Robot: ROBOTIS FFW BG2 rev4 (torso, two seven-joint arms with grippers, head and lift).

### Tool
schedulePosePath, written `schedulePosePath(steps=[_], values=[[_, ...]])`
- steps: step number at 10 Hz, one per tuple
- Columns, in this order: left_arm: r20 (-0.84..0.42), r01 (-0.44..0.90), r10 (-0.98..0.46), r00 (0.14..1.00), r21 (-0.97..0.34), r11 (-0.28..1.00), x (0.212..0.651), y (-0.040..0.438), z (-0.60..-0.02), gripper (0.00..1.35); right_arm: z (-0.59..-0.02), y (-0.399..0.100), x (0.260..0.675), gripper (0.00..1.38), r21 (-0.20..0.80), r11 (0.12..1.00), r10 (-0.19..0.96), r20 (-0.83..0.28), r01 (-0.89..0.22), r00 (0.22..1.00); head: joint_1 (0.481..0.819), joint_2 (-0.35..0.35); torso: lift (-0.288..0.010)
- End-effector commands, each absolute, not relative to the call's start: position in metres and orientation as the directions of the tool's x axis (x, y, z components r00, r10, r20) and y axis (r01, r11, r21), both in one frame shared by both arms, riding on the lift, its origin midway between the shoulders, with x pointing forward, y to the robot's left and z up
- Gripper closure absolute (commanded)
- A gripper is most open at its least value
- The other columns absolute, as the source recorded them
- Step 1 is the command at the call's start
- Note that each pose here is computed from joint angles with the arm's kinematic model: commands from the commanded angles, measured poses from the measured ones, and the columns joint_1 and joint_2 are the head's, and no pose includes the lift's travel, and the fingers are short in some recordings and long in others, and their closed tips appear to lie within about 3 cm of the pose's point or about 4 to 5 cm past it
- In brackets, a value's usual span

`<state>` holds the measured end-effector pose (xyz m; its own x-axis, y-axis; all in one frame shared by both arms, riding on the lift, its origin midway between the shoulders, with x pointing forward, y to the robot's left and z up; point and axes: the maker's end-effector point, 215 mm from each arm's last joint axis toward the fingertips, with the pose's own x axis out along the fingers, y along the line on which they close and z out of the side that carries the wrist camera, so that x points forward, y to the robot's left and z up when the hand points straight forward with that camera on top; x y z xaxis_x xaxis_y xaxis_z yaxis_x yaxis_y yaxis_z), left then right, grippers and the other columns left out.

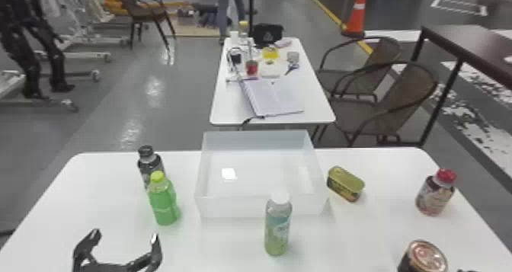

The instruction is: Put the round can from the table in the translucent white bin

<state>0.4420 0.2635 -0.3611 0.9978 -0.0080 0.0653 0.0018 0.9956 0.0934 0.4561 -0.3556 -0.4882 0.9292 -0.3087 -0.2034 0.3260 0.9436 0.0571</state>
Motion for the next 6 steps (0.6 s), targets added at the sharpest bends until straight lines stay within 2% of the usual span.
schedulePosePath(steps=[1, 6], values=[[0.066, 0.000, -0.006, 0.998, 0.089, 0.996, 0.441, 0.263, -0.361, 0.14, -0.492, -0.358, 0.457, 0.22, 0.053, 0.941, -0.317, -0.209, 0.335, 0.925, 0.549, 0.000, -0.100], [0.064, -0.001, -0.004, 0.998, 0.080, 0.997, 0.439, 0.264, -0.364, 0.14, -0.501, -0.369, 0.468, 0.22, 0.047, 0.937, -0.327, -0.224, 0.345, 0.918, 0.549, 0.000, -0.100]])
